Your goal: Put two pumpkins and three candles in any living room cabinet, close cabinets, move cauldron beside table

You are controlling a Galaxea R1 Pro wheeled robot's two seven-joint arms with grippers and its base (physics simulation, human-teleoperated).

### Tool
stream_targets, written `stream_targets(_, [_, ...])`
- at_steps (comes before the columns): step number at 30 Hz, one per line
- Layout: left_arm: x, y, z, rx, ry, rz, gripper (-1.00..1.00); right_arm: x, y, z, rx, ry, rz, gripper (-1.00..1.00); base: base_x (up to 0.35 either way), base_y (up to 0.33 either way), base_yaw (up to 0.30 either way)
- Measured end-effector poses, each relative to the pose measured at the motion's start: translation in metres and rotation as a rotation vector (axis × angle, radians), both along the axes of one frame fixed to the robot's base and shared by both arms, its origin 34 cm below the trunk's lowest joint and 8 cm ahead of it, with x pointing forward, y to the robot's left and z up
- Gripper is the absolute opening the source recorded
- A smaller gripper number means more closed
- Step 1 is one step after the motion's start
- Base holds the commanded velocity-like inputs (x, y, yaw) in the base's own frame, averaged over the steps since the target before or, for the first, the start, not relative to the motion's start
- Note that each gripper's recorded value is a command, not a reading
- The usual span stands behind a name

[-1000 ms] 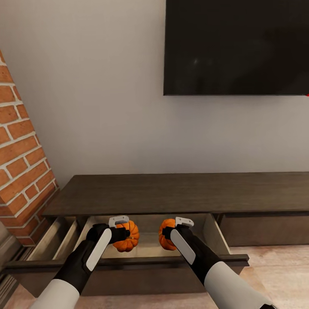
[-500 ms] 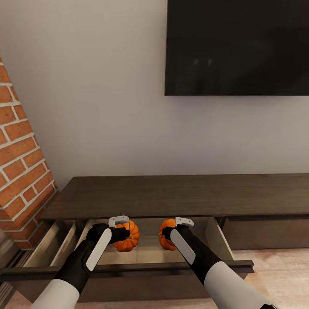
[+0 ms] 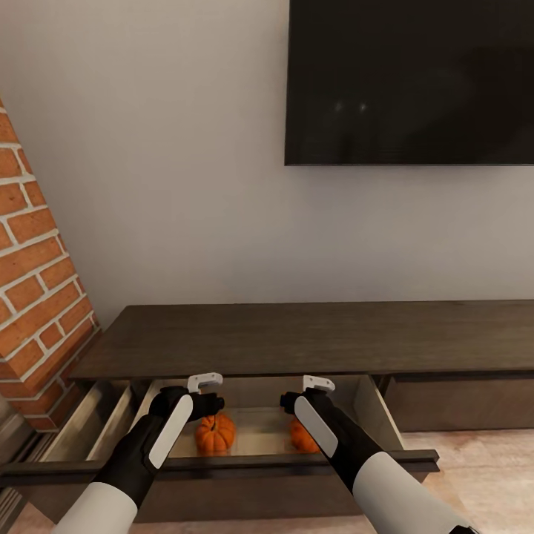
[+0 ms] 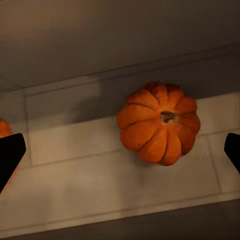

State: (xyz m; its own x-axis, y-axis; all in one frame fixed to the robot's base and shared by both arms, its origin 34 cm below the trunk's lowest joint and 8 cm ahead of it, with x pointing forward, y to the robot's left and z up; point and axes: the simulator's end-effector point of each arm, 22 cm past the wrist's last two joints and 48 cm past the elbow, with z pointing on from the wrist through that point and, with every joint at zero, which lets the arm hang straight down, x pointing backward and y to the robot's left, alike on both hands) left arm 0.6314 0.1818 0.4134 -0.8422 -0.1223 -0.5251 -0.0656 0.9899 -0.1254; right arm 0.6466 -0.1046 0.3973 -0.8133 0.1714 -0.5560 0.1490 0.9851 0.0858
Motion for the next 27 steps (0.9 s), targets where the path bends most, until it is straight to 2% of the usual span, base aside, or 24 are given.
stream_targets(16, [0.006,-0.006,0.038,-0.013,-0.059,-0.008,1.0,0.004,0.0,0.031,0.0,-0.046,0.003,1.0,0.0,0.0,0.0])
stream_targets(27, [0.009,-0.008,0.066,-0.029,-0.103,-0.013,1.0,0.007,0.0,0.057,0.0,-0.091,0.003,1.0,-0.112,0.011,0.0])
